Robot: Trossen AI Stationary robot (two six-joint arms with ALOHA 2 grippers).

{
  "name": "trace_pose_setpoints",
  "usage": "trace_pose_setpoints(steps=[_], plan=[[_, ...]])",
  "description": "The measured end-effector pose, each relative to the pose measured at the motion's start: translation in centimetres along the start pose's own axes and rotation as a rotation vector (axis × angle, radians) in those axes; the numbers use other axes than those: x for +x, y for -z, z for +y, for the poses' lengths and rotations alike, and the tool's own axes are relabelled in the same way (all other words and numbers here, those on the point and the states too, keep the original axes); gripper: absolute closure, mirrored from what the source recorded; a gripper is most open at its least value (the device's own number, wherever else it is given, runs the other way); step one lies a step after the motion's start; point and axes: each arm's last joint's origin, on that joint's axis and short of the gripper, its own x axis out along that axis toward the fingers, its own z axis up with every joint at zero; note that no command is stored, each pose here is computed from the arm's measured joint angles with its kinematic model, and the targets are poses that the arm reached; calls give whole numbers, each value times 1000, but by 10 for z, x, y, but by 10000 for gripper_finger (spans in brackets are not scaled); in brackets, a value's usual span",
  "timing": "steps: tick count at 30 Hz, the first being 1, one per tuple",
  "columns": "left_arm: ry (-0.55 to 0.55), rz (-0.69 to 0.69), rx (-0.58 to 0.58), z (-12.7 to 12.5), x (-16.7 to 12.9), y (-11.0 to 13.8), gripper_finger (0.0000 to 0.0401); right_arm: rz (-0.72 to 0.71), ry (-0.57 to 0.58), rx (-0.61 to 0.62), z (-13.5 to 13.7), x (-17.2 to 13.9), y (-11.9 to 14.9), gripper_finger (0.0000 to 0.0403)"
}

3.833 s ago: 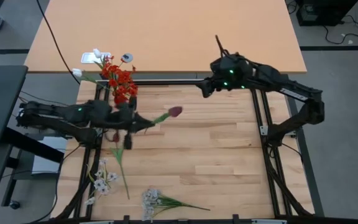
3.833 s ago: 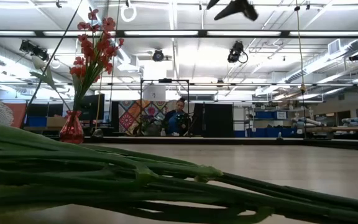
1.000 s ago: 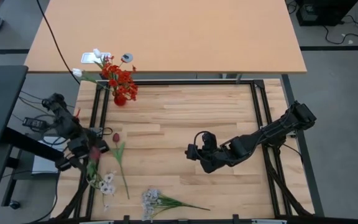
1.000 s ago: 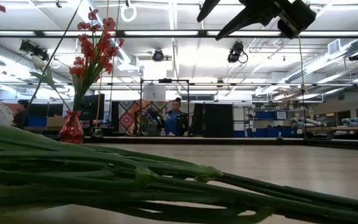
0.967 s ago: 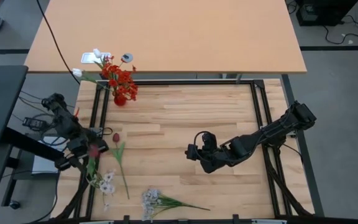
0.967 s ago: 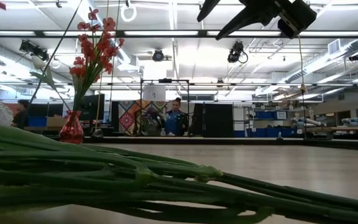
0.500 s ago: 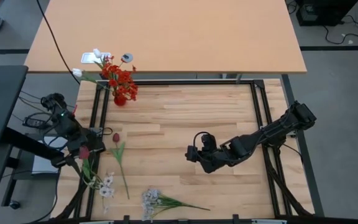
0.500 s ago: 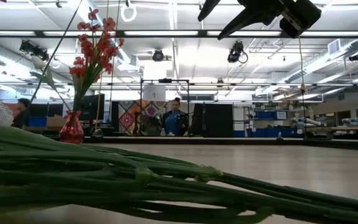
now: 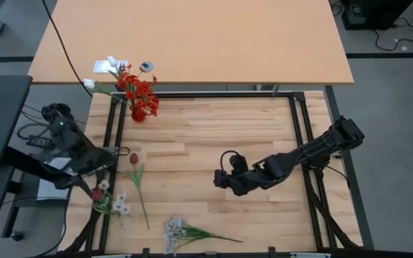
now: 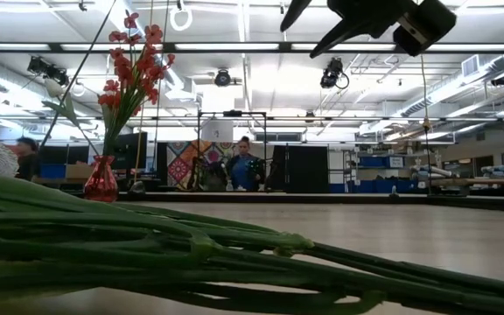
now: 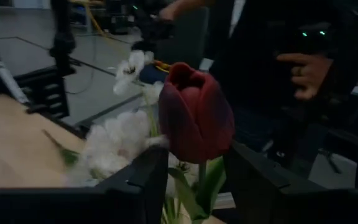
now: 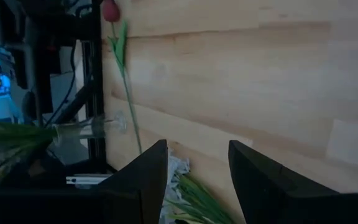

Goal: Sort flowers into vase by color
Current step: Put the top red tulip into the transparent vase

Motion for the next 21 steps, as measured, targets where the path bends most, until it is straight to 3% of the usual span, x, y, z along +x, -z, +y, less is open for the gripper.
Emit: trace_pose_setpoints(steps=[6,11,16,21], plan=[[-101,35,-19,-5,-25,-16,241,-18,-34,-101,7,4,-10,225],[-129,40,-126,-6,-29,-18,241,-46,-75,-187,15,15,-25,225],[-94,145,-253,-3,-15,-14,241,39,-110,-281,20,44,-38,225],[-43,198,-212,-1,4,-32,241,175,-95,-331,17,71,-50,225]])
